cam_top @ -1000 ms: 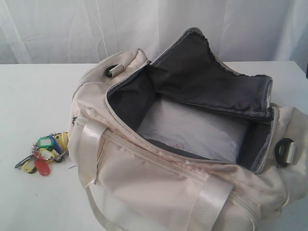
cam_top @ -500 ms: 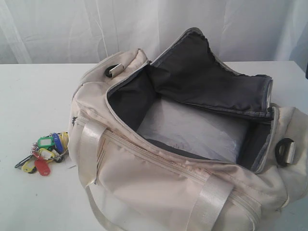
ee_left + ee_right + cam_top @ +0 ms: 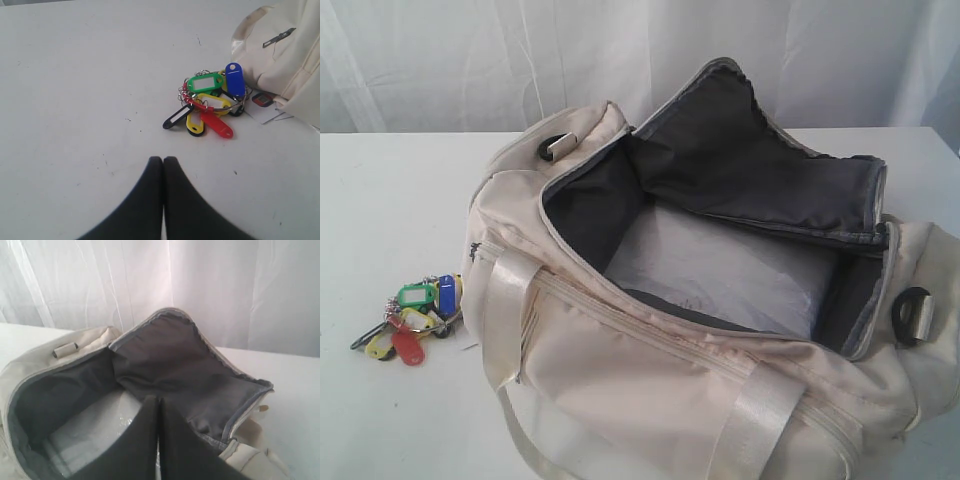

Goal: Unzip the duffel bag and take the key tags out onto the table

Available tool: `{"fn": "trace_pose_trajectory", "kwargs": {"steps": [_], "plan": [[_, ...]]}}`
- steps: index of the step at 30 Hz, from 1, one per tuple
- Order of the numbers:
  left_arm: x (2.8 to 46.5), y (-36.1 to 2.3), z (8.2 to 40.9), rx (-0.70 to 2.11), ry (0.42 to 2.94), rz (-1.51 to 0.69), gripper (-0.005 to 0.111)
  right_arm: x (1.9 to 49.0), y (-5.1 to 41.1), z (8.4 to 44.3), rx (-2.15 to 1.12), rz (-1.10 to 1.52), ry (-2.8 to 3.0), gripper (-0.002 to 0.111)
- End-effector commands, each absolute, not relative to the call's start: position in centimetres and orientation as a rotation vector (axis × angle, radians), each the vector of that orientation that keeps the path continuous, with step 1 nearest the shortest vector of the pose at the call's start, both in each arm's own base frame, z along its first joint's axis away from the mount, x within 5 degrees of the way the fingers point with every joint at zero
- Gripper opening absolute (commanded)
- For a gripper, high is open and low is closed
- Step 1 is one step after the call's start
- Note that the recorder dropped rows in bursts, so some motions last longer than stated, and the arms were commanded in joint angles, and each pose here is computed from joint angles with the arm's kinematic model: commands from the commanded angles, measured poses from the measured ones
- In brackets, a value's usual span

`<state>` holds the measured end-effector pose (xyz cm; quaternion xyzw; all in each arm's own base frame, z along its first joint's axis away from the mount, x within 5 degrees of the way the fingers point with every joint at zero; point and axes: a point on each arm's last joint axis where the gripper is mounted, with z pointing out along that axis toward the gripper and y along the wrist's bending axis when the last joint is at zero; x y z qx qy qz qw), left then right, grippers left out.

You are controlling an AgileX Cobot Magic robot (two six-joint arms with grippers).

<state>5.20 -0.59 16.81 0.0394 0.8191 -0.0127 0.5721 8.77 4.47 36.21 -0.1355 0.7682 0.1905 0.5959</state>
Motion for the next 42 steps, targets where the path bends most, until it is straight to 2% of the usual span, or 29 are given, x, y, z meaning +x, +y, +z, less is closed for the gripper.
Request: {"fn": "trace_pose_trajectory", "kwargs": {"steps": [1,8,11,16,42], "plan": [[5.2,-0.6,16.7,0.086,1.921,-0.037,0.0,6.6,3.4,34.4,-0.278,0.435,1.647,0.0],[5.2,-0.6,16.7,0.086,1.921,-0.037,0.0,4.8,2.0,26.7,-0.192,0.408,1.454,0.0],[5.2,-0.6,16.7,0.086,1.921,-0.037,0.0,5.2,1.9,21.7,-0.162,0.385,1.449,0.0],[5.2,-0.6,16.7,0.086,1.92,-0.037,0.0,4.9,2.5,19.0,-0.262,0.406,1.742,0.0],[5.2,-0.6,16.7,0.086,1.92,-0.037,0.0,5.0,2.3,18.7,-0.251,0.351,1.77,0.0]]}}
